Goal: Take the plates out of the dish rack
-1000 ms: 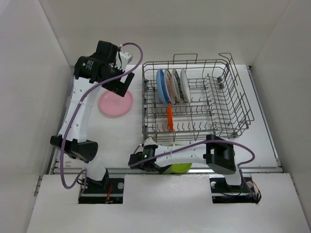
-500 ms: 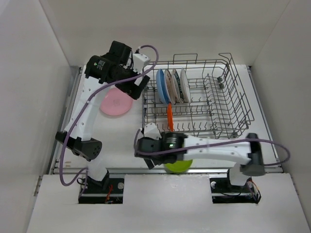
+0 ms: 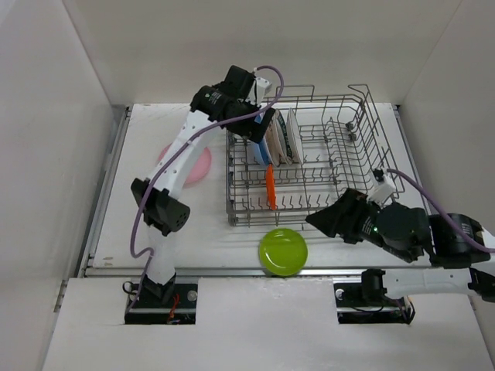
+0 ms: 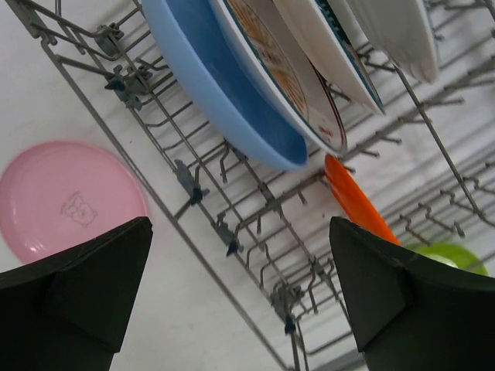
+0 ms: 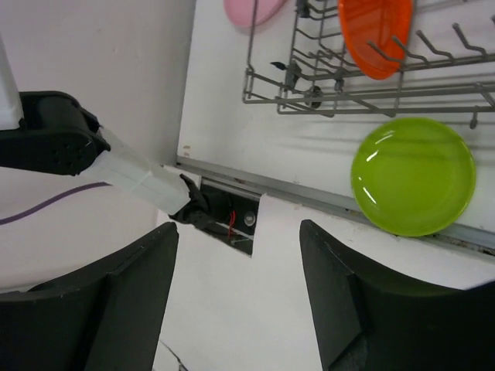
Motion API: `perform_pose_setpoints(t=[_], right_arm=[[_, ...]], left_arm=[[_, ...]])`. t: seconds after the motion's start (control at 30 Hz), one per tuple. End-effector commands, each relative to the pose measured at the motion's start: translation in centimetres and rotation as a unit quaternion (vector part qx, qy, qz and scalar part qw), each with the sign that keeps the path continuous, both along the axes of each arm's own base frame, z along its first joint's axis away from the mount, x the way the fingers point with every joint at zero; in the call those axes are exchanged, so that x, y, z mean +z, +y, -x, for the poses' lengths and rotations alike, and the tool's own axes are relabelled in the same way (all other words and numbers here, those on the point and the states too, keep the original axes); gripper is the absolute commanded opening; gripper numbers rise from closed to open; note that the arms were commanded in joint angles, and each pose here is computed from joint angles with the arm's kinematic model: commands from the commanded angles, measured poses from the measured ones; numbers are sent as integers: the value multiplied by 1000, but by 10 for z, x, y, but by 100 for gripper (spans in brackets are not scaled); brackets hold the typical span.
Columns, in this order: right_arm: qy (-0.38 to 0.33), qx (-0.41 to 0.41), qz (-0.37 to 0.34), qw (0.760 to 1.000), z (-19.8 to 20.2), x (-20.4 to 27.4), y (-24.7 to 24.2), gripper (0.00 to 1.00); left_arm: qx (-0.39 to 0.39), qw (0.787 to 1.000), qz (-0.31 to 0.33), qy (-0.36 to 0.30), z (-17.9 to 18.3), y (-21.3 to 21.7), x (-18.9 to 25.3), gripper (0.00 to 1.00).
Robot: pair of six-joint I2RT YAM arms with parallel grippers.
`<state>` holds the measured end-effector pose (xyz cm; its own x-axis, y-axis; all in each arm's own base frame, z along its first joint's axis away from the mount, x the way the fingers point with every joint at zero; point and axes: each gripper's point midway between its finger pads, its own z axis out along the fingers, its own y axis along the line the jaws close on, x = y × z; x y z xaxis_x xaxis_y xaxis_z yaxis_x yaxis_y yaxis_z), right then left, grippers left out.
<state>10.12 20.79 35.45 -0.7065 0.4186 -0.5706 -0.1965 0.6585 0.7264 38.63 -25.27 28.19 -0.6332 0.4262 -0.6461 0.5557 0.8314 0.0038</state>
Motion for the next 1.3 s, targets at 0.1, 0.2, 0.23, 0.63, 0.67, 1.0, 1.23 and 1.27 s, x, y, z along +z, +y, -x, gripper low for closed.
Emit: perform_pose_setpoints(t=[0.1, 0.2, 0.23, 0.63, 0.67, 1.0, 1.23, 1.27], right_arm=[[39, -59, 48, 996, -9, -42, 1, 70], [42, -60, 84, 994, -10, -44, 7, 70], [47, -56, 105, 992, -9, -51, 15, 70], [46, -75, 117, 989, -14, -49, 11, 71], [44, -81, 112, 989, -15, -48, 7, 71], [35, -96, 90, 991, -19, -42, -3, 71], [36, -96, 111, 988, -20, -46, 5, 71], [36, -96, 110, 989, -20, -44, 7, 71]], left_arm=[[64, 997, 37, -35, -40, -16, -1, 96], [89, 994, 24, -52, -57, -14, -9, 83], [92, 994, 25, -59, -60, -14, -7, 80], [88, 996, -11, -7, -62, -18, -61, 71], [92, 996, -16, -8, -66, -17, -65, 70], [125, 992, -13, 2, -77, -22, -86, 33], [157, 986, 36, -44, -80, -20, -35, 0], [161, 985, 38, -54, -80, -17, -27, 0]])
